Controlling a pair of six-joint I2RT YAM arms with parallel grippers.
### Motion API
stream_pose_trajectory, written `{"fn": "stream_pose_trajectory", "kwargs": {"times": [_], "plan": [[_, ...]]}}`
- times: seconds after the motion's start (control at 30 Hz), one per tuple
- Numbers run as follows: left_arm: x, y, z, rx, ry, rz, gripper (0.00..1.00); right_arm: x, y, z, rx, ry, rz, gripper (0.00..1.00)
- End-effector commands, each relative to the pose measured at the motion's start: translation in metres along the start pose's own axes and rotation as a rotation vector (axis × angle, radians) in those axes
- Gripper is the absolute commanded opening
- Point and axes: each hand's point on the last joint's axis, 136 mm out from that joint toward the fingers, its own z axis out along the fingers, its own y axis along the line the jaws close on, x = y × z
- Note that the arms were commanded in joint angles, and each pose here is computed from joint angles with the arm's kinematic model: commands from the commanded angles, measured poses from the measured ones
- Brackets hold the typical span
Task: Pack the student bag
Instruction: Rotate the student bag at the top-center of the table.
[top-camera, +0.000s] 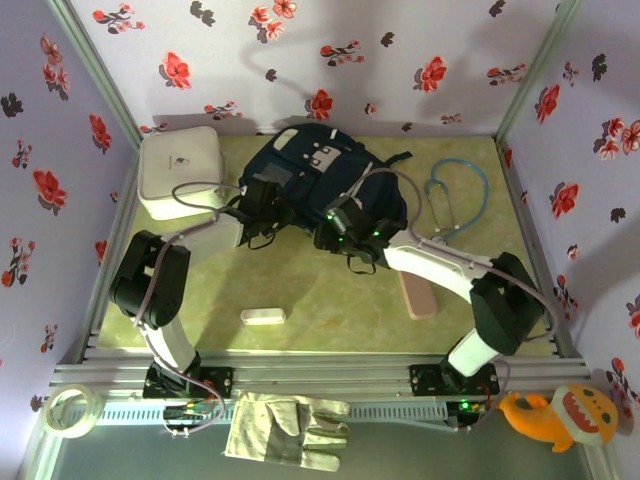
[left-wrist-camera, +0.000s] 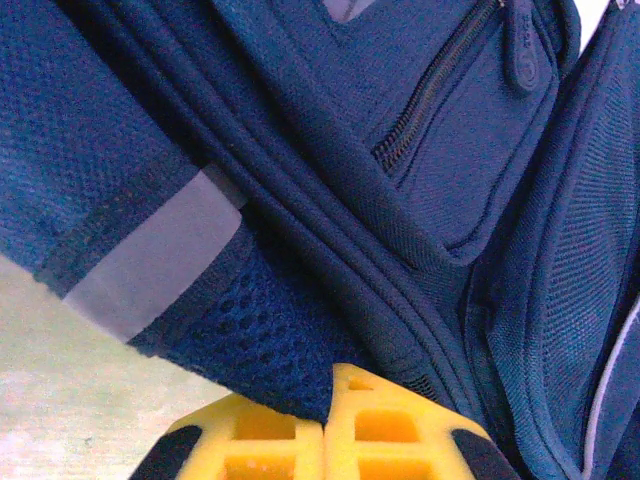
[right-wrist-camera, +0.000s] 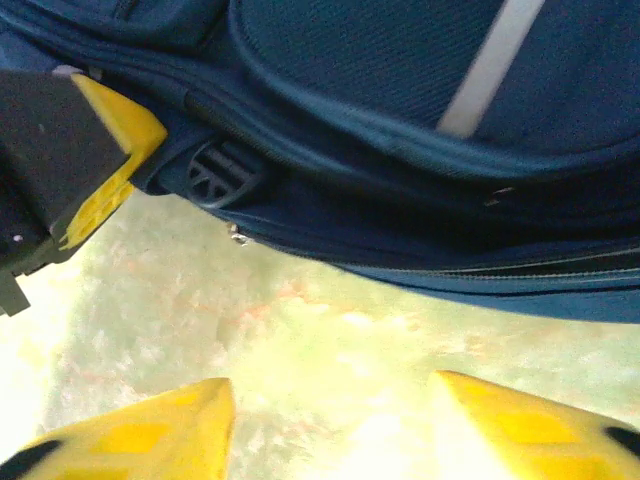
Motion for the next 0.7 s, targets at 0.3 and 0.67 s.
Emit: {"fn": "stream_pose_trajectory", "kwargs": {"times": [0.3,0.67], "plan": [[-0.007,-0.054,-0.025,0.153,0.005,0.029,0.00,-0.007,0.032,0.041,0.018,-0.041,-0.100,0.29],[-0.005,-0.068,-0.036,0.214,0.033,0.016,0.00,-0.044,0.012,0.062,0.097,-0.105,-0.073,0.27]]}}
